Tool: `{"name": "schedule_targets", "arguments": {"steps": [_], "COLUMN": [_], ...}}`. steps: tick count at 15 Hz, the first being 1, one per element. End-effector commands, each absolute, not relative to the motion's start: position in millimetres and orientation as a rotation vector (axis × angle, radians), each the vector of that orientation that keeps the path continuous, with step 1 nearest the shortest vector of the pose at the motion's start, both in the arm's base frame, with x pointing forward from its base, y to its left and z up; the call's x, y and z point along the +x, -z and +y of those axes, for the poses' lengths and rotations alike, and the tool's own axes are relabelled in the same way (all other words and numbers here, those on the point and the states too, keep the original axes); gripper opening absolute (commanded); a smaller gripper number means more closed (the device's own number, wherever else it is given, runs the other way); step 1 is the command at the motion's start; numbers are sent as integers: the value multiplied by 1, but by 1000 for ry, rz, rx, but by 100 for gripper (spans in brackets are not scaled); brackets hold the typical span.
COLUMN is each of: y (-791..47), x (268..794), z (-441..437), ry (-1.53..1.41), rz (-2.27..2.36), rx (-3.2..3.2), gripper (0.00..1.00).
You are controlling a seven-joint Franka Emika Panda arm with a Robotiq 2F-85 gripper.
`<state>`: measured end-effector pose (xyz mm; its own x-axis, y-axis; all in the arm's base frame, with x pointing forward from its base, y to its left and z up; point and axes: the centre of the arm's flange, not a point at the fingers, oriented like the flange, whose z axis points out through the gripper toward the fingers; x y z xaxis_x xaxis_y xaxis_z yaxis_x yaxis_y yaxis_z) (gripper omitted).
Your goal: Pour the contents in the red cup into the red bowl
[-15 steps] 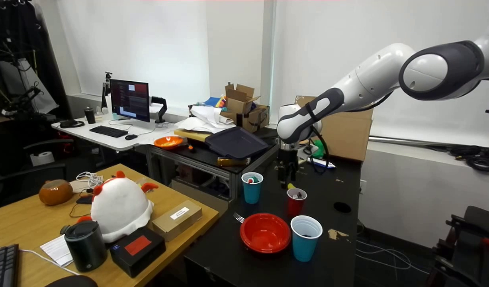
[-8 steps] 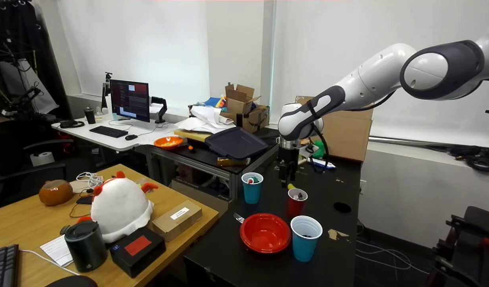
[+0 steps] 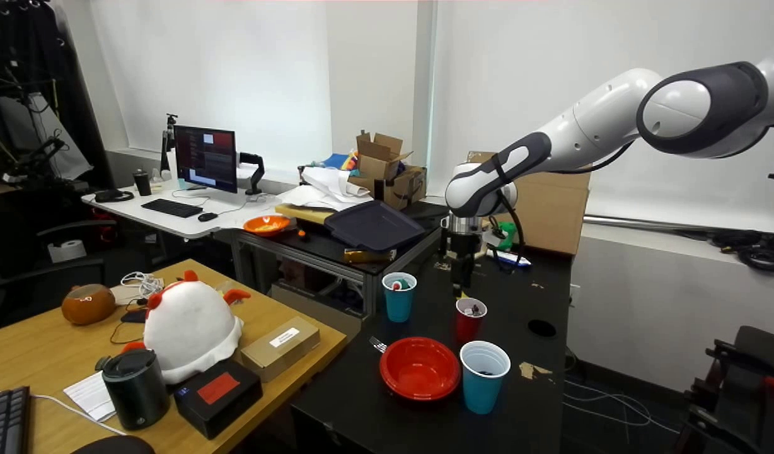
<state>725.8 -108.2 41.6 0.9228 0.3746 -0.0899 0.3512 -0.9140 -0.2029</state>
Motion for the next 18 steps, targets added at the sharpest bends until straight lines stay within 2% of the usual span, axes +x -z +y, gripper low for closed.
{"name": "schedule_targets", "arguments": {"steps": [1, 18], "y": [-48, -34], "x": [722, 719], "z": [-117, -116], "ry": [-232, -293], "rz": [-612, -640], "rx": [-2823, -2857], "gripper": [100, 100]}}
